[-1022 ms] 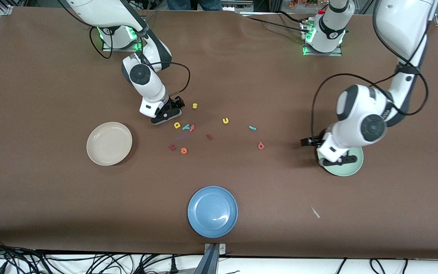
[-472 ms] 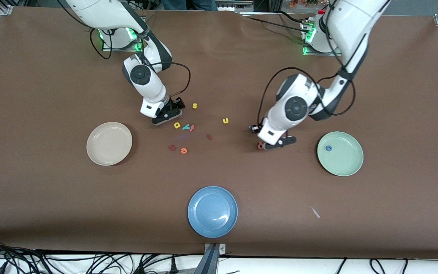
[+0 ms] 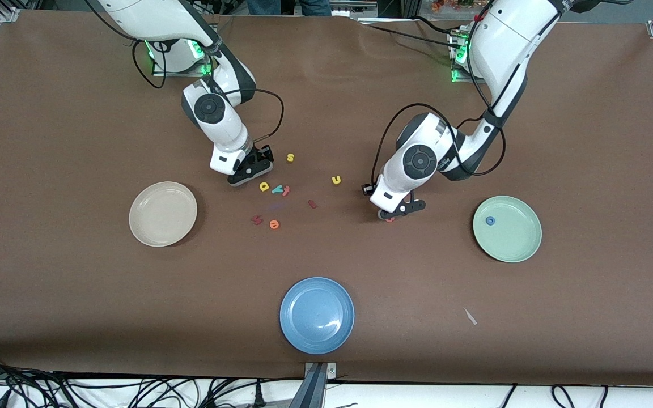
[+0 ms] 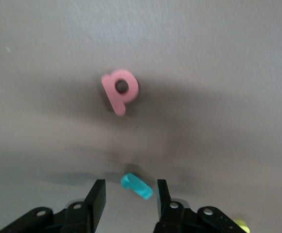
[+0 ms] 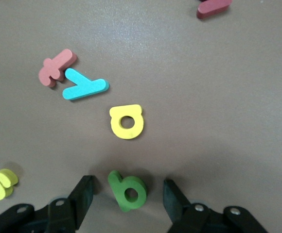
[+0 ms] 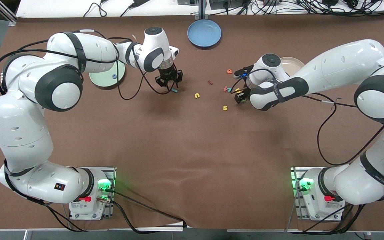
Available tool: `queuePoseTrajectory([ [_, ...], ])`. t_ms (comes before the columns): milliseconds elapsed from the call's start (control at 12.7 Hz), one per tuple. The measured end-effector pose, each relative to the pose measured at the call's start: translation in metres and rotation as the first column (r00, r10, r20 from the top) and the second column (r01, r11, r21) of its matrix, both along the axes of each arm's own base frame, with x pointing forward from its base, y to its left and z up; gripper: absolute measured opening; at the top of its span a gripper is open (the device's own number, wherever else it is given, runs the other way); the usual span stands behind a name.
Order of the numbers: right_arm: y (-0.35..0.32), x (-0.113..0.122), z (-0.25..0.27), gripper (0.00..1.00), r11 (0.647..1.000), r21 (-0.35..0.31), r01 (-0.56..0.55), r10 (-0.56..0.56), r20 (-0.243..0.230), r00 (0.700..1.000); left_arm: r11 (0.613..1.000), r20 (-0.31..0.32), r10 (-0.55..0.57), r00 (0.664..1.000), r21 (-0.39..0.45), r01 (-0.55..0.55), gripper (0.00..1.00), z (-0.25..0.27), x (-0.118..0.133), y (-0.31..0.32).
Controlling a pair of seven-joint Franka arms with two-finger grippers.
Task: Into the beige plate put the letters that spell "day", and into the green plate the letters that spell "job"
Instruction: 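Grasp the teal letter while the right gripper grasps the green b, then place the green b on the beige plate with the right gripper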
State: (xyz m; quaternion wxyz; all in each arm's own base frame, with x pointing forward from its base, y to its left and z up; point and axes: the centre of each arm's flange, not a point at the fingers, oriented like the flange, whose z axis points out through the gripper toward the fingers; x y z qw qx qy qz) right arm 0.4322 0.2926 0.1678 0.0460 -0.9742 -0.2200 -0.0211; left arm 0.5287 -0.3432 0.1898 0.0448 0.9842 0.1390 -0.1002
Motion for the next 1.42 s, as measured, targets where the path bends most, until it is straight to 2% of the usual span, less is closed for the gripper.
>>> queuePoseTrajectory([
  [236,0.0,0.001,0.001,0.55,1.0,0.0,-0.006,0.006,0.003,1.0,1.0,0.021,-0.023,1.0,0.014,0.022,0.49,0.002,0.004,0.002],
  [315,0.0,0.001,0.001,0.55,1.0,-0.001,-0.014,0.014,0.005,1.0,0.999,0.023,-0.032,0.999,0.018,0.031,0.49,0.002,0.003,0.001],
  [472,0.002,0.001,0.005,0.32,1.0,0.001,-0.021,0.021,0.012,1.0,0.997,0.03,-0.064,0.998,0.037,0.063,0.47,0.0,-0.001,-0.001],
  [551,0.003,0.001,0.008,0.3,1.0,0.0,-0.023,0.023,0.013,1.0,0.997,0.028,-0.068,0.997,0.039,0.067,0.46,-0.001,-0.002,-0.002],
  [865,-0.01,0.01,0.02,0.28,0.998,-0.032,-0.047,0.046,-0.009,0.999,0.996,0.026,-0.077,0.997,0.04,0.075,0.37,-0.001,-0.006,-0.005],
  [1022,-0.048,0.037,0.049,0.28,0.994,-0.065,-0.083,0.082,-0.017,0.996,0.995,0.023,-0.088,0.996,0.041,0.087,0.35,-0.002,-0.01,-0.011],
  [1180,-0.108,0.065,0.078,0.28,0.987,-0.086,-0.134,0.134,-0.005,0.991,0.995,0.019,-0.093,0.995,0.043,0.092,0.35,-0.004,-0.013,-0.013],
  [1416,-0.18,0.087,0.092,0.28,0.971,-0.098,-0.219,0.221,0.01,0.975,0.995,0.016,-0.093,0.996,0.044,0.092,0.35,-0.006,-0.013,-0.013],
])
